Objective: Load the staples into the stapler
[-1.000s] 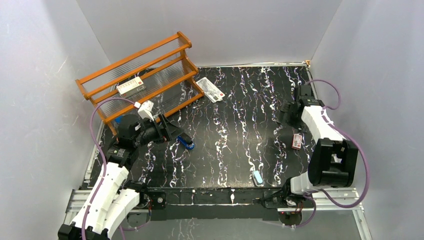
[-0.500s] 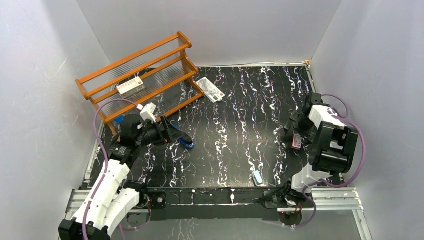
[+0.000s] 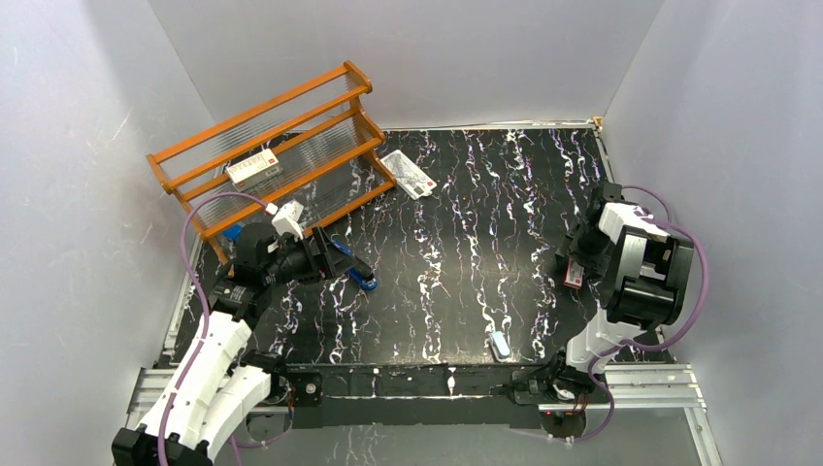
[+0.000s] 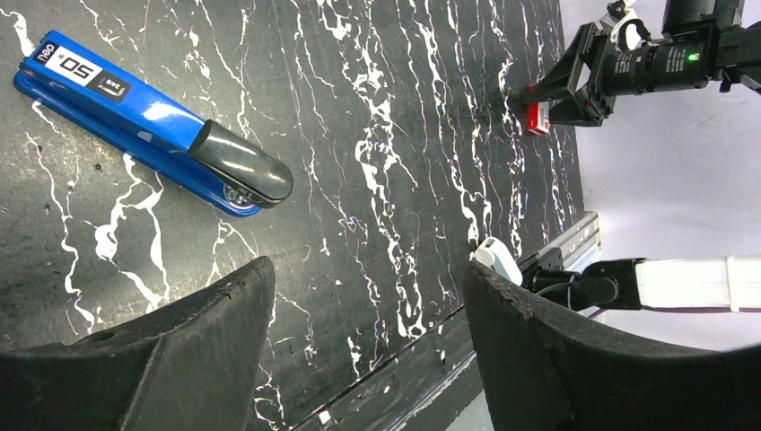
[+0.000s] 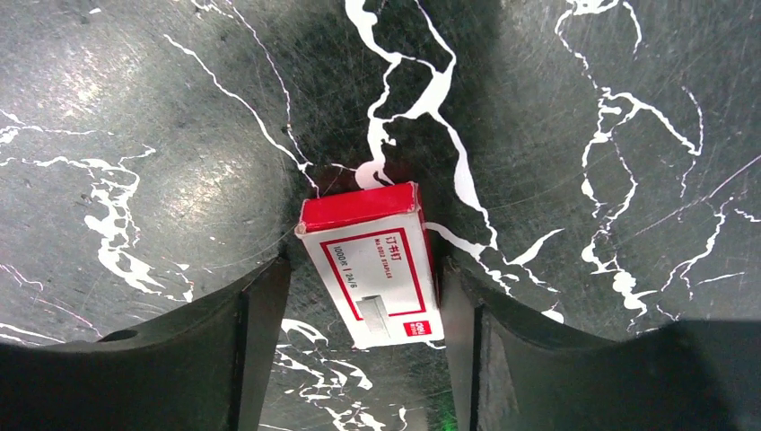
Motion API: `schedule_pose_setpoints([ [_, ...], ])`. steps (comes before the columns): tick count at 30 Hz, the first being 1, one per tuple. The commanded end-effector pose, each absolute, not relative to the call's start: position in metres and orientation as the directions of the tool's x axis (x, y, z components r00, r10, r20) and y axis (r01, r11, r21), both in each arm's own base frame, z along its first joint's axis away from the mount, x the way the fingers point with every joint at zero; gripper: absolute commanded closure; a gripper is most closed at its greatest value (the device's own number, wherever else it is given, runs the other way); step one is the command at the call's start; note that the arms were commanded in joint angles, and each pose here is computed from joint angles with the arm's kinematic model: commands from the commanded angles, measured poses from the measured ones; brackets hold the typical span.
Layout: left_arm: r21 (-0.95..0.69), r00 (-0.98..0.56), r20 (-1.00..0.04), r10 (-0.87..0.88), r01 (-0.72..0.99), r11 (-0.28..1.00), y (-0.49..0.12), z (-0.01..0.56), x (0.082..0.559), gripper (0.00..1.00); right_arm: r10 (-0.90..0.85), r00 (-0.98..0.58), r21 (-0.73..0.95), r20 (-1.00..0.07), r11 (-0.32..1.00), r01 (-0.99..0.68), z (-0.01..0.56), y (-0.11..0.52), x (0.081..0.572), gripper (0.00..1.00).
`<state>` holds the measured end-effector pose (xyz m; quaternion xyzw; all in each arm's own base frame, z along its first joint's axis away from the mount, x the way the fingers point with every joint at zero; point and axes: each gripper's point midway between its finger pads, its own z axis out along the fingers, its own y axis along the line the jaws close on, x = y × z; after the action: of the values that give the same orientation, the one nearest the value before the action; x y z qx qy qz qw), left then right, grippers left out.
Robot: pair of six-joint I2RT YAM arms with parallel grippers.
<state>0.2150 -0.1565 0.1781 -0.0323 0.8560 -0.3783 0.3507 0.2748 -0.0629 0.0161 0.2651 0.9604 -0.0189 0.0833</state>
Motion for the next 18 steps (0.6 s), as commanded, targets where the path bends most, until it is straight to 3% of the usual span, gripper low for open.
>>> schedule_pose_setpoints([
  [1, -0.653, -0.740, -0.597, -0.309, 0.224, 0.724, -0.155, 0.178, 0.213, 0.26, 0.487, -0.841, 0.042, -0.236, 0.870, 0.492, 0.023, -0.066, 0.293, 0.32],
  [9, -0.647, -0.736, -0.601, -0.311, 0.220, 0.730, -0.153, 0.177, 0.213, 0.26, 0.489, -0.836, 0.104, -0.248, 0.872, 0.479, 0.034, -0.052, 0.293, 0.42],
  [18, -0.649, -0.746, -0.588, -0.312, 0.205, 0.733, -0.153, 0.173, 0.214, 0.26, 0.286, -0.923, 0.039, -0.257, 0.958, 0.286, 0.038, 0.012, 0.292, 0.46],
])
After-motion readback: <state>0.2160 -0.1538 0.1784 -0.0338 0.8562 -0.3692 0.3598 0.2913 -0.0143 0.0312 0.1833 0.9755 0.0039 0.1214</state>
